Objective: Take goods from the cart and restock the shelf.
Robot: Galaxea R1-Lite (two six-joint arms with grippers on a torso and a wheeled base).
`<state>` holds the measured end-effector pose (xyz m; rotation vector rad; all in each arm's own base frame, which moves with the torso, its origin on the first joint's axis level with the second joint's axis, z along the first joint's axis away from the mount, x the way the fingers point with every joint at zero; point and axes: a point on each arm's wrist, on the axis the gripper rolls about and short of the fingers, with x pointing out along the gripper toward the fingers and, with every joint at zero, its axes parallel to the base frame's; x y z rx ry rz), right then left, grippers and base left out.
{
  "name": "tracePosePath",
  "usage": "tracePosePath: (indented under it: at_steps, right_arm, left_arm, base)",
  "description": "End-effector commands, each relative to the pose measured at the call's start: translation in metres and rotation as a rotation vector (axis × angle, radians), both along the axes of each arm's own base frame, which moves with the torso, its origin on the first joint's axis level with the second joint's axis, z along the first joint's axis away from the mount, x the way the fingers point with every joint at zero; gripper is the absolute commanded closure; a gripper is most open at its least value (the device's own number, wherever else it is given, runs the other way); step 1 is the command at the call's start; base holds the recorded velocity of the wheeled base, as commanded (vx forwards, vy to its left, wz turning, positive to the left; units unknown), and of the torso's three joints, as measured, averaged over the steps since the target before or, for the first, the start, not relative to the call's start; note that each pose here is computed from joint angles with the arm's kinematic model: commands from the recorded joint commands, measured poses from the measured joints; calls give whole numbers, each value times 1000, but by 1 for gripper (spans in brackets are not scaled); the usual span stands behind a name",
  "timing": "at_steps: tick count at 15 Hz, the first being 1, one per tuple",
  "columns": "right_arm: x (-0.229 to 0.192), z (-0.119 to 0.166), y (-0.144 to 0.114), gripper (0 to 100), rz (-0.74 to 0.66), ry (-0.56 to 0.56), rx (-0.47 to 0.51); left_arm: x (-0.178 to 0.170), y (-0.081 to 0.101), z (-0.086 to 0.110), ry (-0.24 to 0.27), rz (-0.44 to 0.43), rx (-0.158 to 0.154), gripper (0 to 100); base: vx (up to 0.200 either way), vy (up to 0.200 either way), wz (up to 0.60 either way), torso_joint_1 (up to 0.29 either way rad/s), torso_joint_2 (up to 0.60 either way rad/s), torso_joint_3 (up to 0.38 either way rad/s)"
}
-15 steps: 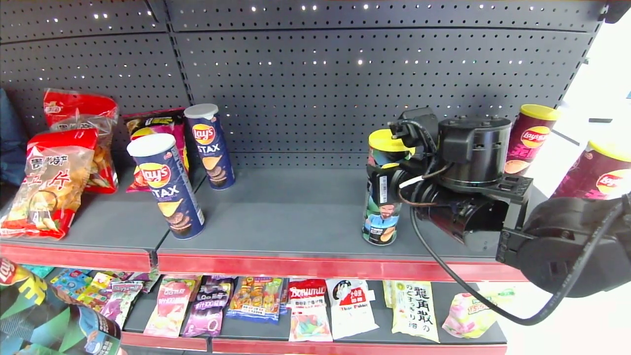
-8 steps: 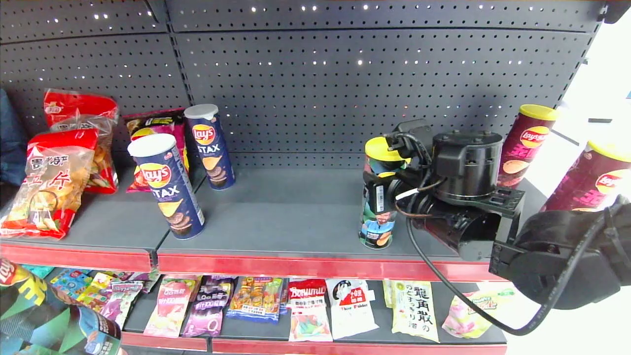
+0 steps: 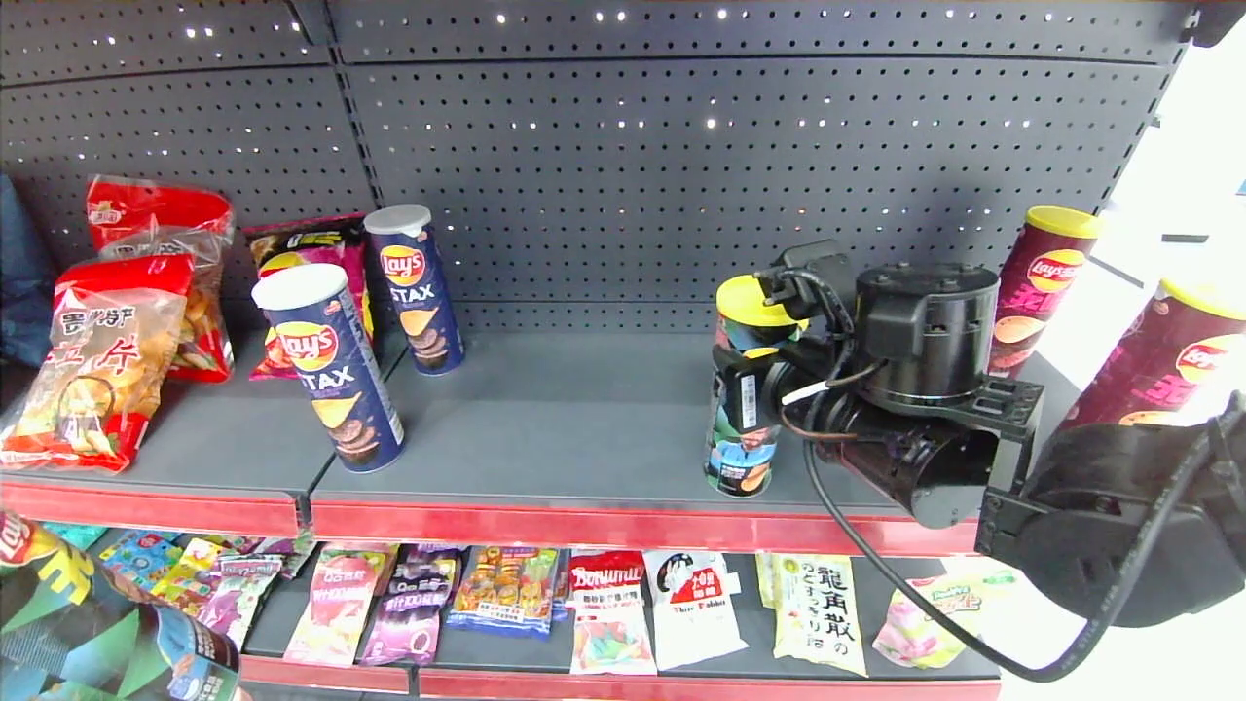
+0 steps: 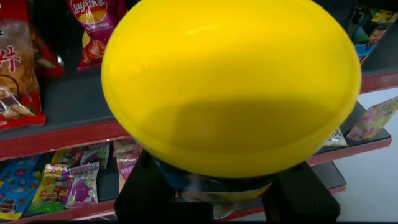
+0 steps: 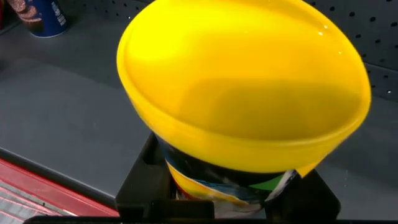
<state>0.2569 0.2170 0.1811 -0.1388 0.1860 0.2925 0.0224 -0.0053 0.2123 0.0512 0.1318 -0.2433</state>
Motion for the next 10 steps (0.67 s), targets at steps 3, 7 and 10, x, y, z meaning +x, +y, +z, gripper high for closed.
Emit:
tracePosePath:
  at_steps: [3,7,10]
  right_arm:
    - [-3,4,-2,100,2,-12,2]
    - [-6,2,-5,100,7,-8,-21]
    - [-6,2,-4,100,8,-7,-21]
  left_arm:
    - [0,0,-1,2,1,0,100]
    - [0,0,-1,3,0,0,100]
    - [0,0,-1,5,0,0,100]
  base:
    - [0,0,0,0,0,0]
    - [0,0,0,0,0,0]
    - [0,0,0,0,0,0]
